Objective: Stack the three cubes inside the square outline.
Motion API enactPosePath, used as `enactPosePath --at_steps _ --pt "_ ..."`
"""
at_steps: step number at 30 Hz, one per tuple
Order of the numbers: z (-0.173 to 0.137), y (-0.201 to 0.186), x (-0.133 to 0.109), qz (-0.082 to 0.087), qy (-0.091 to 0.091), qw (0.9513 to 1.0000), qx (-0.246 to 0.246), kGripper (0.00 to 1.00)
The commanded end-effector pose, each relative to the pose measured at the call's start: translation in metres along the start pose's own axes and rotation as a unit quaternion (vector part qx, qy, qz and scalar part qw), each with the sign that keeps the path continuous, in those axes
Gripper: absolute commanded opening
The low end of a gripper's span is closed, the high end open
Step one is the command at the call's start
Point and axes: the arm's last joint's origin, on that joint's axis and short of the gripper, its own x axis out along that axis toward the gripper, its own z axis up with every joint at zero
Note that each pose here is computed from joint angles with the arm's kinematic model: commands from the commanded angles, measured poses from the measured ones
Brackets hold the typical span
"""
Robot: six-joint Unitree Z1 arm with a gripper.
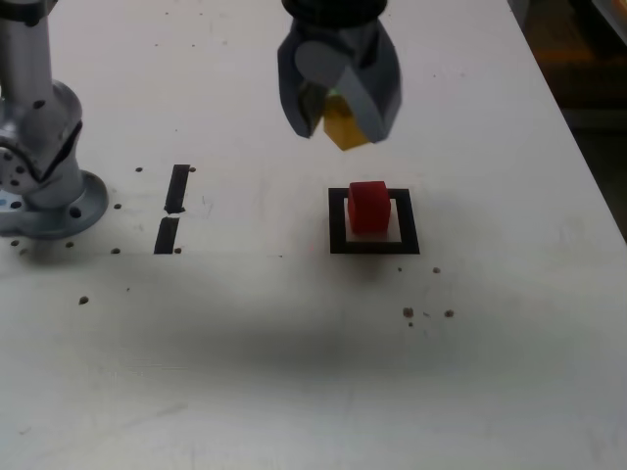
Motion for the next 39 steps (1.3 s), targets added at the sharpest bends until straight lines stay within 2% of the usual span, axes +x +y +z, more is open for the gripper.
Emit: enactPosePath --at_steps 1,9,17,29,39 --pt "0.004 -0.004 0.003 0.001 0.000 1.0000 0.006 0.33" --pt "0.006 -0.010 0.022 0.015 -0.004 0.9994 0.031 0.33" --pt "0.013 -0.009 0.028 0.025 -0.016 0.9967 0.075 0.33" --pt "0.021 -0.008 0.043 0.031 0.003 0.9920 0.122 0.33" --pt "0.026 -0.005 0.050 0.038 0.005 0.9910 0.128 0.33"
